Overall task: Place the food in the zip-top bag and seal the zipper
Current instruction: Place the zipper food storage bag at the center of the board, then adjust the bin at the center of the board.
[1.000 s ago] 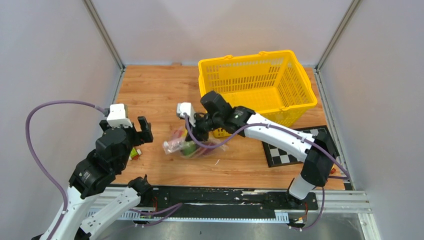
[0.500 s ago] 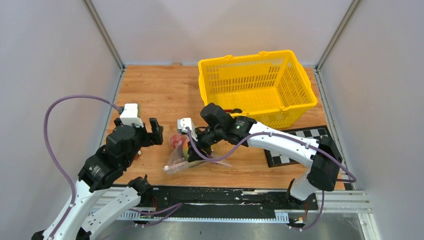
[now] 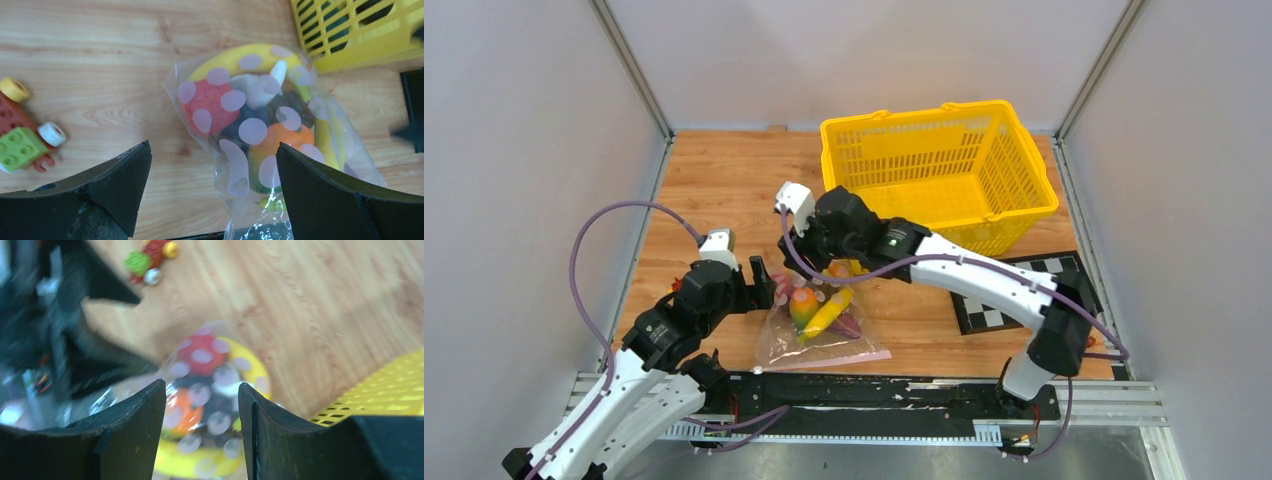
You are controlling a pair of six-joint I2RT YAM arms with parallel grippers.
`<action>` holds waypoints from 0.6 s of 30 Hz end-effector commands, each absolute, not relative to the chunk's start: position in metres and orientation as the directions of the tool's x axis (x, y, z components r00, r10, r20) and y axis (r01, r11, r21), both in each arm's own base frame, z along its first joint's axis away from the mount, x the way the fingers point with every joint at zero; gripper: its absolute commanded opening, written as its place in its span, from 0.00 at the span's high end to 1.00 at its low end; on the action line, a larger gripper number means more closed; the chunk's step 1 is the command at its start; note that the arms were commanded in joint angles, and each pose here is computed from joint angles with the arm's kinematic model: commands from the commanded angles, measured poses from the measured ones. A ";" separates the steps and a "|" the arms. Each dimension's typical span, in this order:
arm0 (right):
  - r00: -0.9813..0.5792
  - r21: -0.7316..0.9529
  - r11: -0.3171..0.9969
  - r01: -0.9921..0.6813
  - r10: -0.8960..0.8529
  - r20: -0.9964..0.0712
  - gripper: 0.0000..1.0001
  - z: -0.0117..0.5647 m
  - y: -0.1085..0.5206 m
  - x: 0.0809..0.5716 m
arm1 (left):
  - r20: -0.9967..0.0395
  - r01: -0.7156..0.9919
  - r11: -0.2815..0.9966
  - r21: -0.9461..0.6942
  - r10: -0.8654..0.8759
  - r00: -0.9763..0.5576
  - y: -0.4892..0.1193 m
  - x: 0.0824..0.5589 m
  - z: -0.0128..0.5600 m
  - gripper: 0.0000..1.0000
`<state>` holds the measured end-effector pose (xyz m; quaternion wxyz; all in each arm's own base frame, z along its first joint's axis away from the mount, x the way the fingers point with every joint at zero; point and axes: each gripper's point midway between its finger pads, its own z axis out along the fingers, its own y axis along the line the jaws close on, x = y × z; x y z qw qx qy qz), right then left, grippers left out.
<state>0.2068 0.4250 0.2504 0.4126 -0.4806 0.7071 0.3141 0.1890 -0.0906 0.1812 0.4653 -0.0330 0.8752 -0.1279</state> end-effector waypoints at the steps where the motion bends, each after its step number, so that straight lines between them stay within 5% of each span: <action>1: -0.344 -0.026 0.659 -0.752 -0.426 -0.837 0.44 0.230 0.419 0.268 | -0.751 0.047 0.926 -0.376 -0.274 -0.601 -0.109 0.187 0.168 0.00; 10: -0.498 -0.038 0.810 -0.585 -0.395 -0.772 0.43 0.193 0.369 0.322 | -0.711 0.040 0.926 -0.376 -0.260 -0.653 -0.113 0.181 0.145 0.00; 17: -0.478 0.115 0.608 -0.785 -0.478 -0.737 0.43 0.189 0.371 0.270 | -0.669 0.075 0.912 -0.403 -0.238 -0.704 -0.130 0.180 0.125 0.00; 18: -0.498 0.149 0.597 -0.788 -0.477 -0.724 0.35 0.184 0.370 0.261 | -0.665 0.073 0.911 -0.405 -0.238 -0.708 -0.130 0.180 0.123 0.00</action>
